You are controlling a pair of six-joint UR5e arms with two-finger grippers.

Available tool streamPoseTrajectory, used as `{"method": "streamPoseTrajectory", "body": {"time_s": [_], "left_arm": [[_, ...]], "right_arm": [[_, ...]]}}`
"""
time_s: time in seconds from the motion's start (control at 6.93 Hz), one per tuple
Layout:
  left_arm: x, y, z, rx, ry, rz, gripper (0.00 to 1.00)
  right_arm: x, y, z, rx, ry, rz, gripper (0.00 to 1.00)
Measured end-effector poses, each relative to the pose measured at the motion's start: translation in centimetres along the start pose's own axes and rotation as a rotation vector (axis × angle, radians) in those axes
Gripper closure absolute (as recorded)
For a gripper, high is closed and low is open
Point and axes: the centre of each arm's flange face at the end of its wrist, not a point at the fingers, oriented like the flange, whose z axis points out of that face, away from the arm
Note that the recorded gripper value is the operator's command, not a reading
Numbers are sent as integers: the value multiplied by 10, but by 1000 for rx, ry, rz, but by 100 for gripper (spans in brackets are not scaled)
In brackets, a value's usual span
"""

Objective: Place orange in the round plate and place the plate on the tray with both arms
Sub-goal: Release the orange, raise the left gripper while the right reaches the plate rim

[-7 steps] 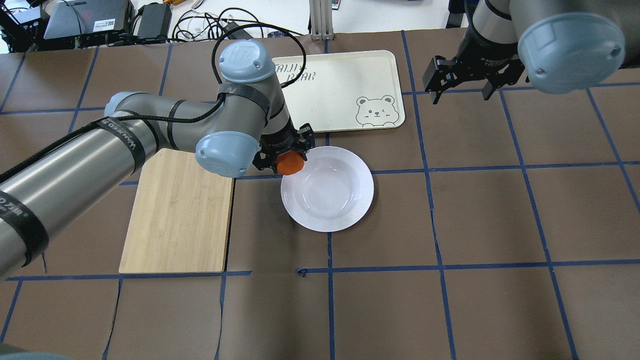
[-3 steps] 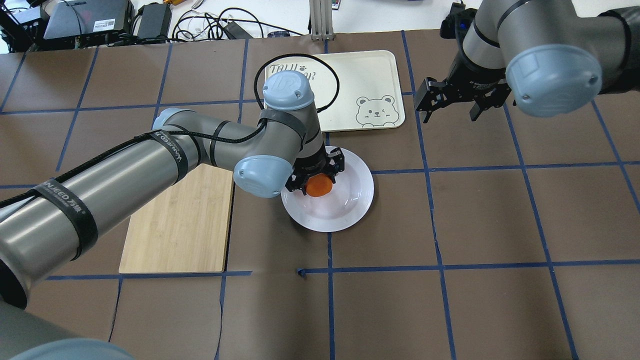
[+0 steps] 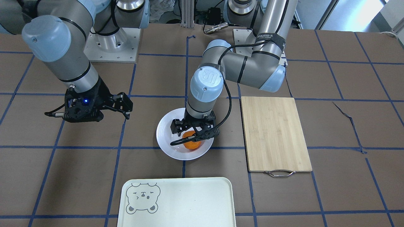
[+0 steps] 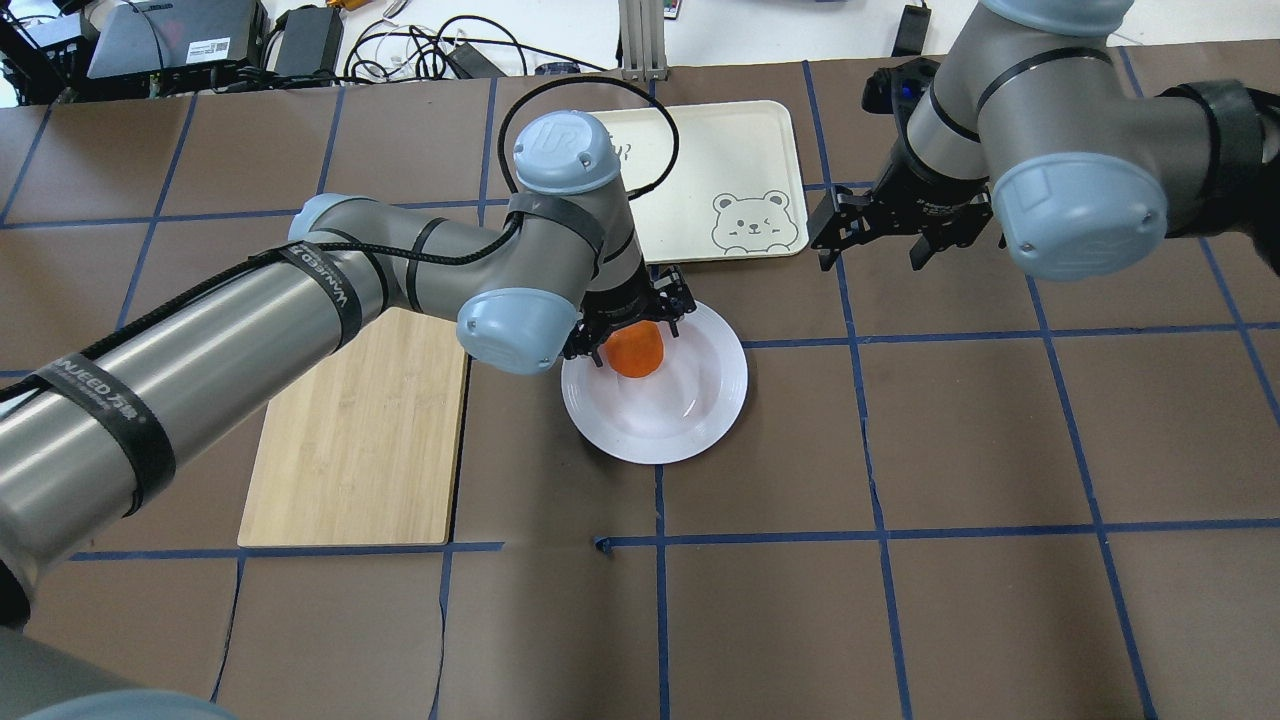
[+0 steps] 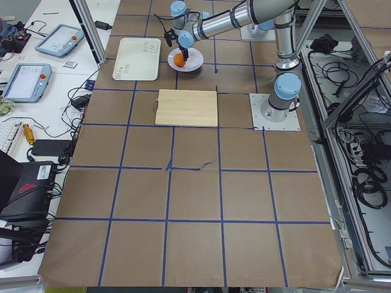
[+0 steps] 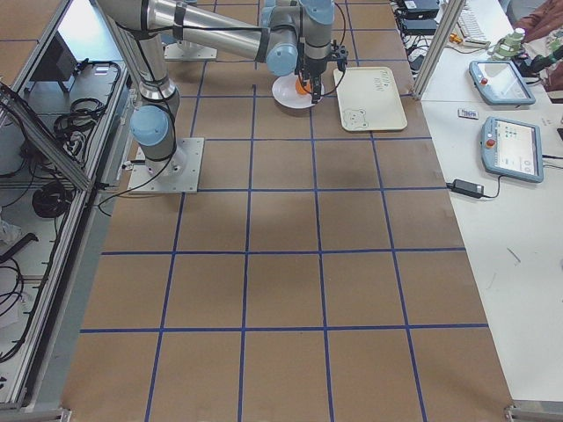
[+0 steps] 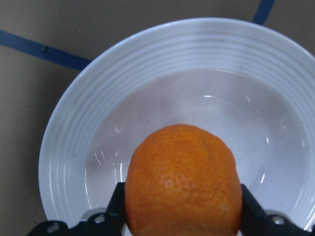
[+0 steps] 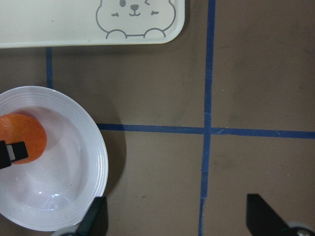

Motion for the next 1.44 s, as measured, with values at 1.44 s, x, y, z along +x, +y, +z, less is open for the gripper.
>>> {"method": "streamPoseTrajectory", "body": {"time_s": [1.44], "left_arm": [[-138, 17, -251, 226, -60, 320, 0]], "right_arm": [[-22, 63, 167, 98, -342, 106, 0]]}}
